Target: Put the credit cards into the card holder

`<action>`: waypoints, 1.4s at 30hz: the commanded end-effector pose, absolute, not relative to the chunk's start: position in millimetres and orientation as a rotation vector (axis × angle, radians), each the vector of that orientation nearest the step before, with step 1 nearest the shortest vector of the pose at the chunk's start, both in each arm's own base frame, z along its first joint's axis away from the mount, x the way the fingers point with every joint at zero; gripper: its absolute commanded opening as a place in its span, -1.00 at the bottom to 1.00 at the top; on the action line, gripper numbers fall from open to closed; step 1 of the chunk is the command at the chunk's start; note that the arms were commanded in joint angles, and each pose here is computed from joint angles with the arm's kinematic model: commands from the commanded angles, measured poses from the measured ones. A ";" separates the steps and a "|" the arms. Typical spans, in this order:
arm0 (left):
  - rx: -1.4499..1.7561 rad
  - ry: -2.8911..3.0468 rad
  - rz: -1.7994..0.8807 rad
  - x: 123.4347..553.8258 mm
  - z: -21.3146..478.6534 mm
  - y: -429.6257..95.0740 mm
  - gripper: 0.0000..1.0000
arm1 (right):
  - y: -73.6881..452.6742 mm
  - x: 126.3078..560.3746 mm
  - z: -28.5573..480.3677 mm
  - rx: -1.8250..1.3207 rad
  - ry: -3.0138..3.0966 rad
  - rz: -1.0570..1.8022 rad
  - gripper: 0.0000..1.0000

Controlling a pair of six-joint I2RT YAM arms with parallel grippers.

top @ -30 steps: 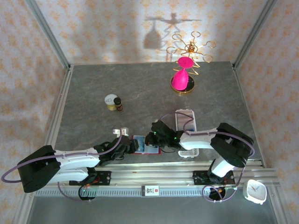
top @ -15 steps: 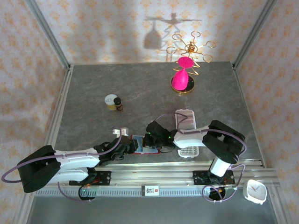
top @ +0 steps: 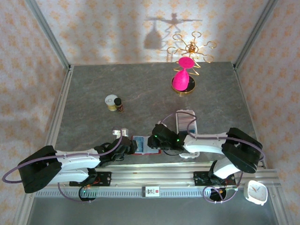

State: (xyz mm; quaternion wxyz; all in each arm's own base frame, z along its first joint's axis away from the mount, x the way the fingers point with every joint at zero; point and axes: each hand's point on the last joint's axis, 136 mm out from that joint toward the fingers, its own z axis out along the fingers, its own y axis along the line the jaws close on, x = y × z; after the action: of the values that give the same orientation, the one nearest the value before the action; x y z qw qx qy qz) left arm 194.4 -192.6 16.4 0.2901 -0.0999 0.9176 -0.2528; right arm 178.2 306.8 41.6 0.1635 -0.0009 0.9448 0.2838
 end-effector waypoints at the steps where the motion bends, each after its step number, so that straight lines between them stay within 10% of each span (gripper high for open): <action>1: -0.237 2.590 -0.651 171.4 -6.7 -190.5 -0.49 | 283.3 174.1 26.4 0.049 2.724 0.690 -0.49; 42: -0.479 2.416 -0.575 185.6 23.9 -152.8 -0.39 | 364.2 179.0 55.7 0.060 2.601 1.231 -0.26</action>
State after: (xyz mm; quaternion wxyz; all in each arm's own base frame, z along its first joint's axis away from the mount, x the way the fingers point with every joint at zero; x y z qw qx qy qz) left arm 187.2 -166.3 28.5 0.2945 -0.1665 0.9089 -0.2439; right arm 178.2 357.2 51.8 0.1304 0.0223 0.9021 0.4108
